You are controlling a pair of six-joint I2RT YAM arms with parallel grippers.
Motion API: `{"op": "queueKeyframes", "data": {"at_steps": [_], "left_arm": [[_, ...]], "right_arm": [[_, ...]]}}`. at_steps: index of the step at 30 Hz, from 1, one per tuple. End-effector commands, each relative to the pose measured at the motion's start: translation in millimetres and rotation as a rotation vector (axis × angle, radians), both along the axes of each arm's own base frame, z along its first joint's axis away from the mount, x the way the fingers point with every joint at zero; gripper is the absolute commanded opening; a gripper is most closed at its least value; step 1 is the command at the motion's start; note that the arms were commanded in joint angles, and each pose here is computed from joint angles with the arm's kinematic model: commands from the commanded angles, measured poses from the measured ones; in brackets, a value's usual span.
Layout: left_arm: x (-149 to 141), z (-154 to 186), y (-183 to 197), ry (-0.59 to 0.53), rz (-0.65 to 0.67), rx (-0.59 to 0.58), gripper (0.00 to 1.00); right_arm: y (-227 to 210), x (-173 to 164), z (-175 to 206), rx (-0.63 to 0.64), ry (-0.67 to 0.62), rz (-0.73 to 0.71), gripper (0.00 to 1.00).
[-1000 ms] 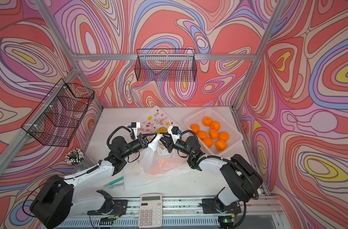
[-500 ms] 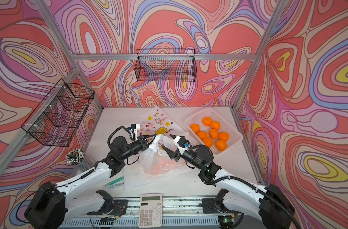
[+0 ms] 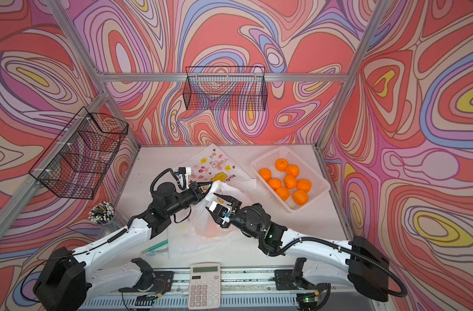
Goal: Place the oranges into plastic bags & tie knots
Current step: Tie the plastic bag to the plastic bag.
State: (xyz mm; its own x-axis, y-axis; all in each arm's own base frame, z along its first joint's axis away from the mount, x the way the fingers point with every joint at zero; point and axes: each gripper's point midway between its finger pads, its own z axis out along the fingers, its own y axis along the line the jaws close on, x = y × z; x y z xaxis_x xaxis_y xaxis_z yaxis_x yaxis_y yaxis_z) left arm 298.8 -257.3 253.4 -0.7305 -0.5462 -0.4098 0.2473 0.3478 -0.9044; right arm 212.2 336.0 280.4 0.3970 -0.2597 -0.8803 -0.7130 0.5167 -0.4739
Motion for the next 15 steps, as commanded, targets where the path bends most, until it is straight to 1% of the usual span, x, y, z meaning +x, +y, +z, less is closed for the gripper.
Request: {"op": "queueKeyframes", "data": {"at_steps": [1, 2, 3, 5, 6, 8, 12, 15], "left_arm": [[1.3, 12.1, -0.2, -0.025, 0.010, 0.006, 0.00], [1.4, 12.5, -0.3, -0.030, 0.009, 0.012, 0.00], [1.4, 12.9, 0.2, -0.032, 0.011, 0.018, 0.00], [0.8, 14.7, 0.9, -0.048, 0.012, 0.033, 0.00], [0.6, 15.5, 2.3, -0.059, 0.016, 0.047, 0.00], [0.4, 21.5, 5.2, -0.101, 0.024, 0.082, 0.00], [4.3, 44.0, 17.0, -0.215, 0.062, 0.217, 0.00], [10.4, 68.7, 20.7, -0.291, 0.059, 0.267, 0.00]], "right_arm": [[-2.9, 12.1, 17.2, 0.018, -0.055, -0.078, 0.51], [-2.9, 14.4, 17.0, 0.015, -0.055, -0.090, 0.47], [-2.9, 16.9, 16.6, 0.014, -0.052, -0.103, 0.40], [-3.5, 19.6, 18.7, 0.022, -0.048, -0.116, 0.25], [-5.1, 22.0, 22.5, 0.037, -0.043, -0.133, 0.14], [-4.8, 21.9, 28.3, 0.045, -0.034, -0.131, 0.00], [-9.9, 24.6, 53.9, 0.074, -0.020, -0.152, 0.00], [-14.1, 32.7, 76.4, 0.077, 0.001, -0.185, 0.00]]}}
